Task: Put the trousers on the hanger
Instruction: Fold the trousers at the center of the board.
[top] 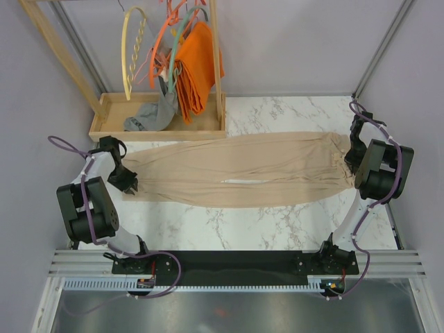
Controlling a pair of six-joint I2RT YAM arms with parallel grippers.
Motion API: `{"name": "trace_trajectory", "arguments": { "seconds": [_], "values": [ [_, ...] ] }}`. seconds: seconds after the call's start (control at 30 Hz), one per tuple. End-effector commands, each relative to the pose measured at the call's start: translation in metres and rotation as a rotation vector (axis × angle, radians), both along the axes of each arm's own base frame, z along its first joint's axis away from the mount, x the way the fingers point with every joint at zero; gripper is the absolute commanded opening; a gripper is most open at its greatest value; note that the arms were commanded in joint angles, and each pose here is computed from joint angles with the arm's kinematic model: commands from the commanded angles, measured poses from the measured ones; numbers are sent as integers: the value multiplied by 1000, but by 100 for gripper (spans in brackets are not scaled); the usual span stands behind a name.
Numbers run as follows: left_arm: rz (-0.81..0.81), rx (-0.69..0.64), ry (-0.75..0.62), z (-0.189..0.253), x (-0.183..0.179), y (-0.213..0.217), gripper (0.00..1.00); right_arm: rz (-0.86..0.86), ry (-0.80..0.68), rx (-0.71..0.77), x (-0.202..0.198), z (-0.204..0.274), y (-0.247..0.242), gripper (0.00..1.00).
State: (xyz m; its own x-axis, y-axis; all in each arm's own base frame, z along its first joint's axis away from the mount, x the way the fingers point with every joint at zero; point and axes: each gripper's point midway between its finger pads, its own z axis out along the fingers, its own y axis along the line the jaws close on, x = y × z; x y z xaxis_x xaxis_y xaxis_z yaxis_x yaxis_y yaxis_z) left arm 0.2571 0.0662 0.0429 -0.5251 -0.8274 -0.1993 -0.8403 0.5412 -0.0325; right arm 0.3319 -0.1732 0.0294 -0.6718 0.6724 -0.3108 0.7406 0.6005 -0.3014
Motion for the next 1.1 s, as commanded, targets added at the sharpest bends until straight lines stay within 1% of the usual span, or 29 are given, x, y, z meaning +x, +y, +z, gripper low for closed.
{"name": "trace_trajectory", "arguments": {
  "seconds": [0.0,0.07,0.3,0.57,0.77,1.07],
  "values": [
    [19,50,-7,-1,11,13,27,-3,-18,2,7,3,-2,0],
    [21,52,-7,-3,12,15,29,-3,-19,2,8,3,-3,0],
    [25,35,8,-13,11,16,31,-1,-17,1,10,3,-4,0],
    [30,59,-23,-5,18,23,31,-3,-15,-1,10,2,-4,0],
    [33,51,-3,-12,17,23,31,-4,-20,1,12,3,-4,0],
    [42,51,-16,-15,29,27,31,-6,-17,0,13,1,-5,0]
  ]
}}
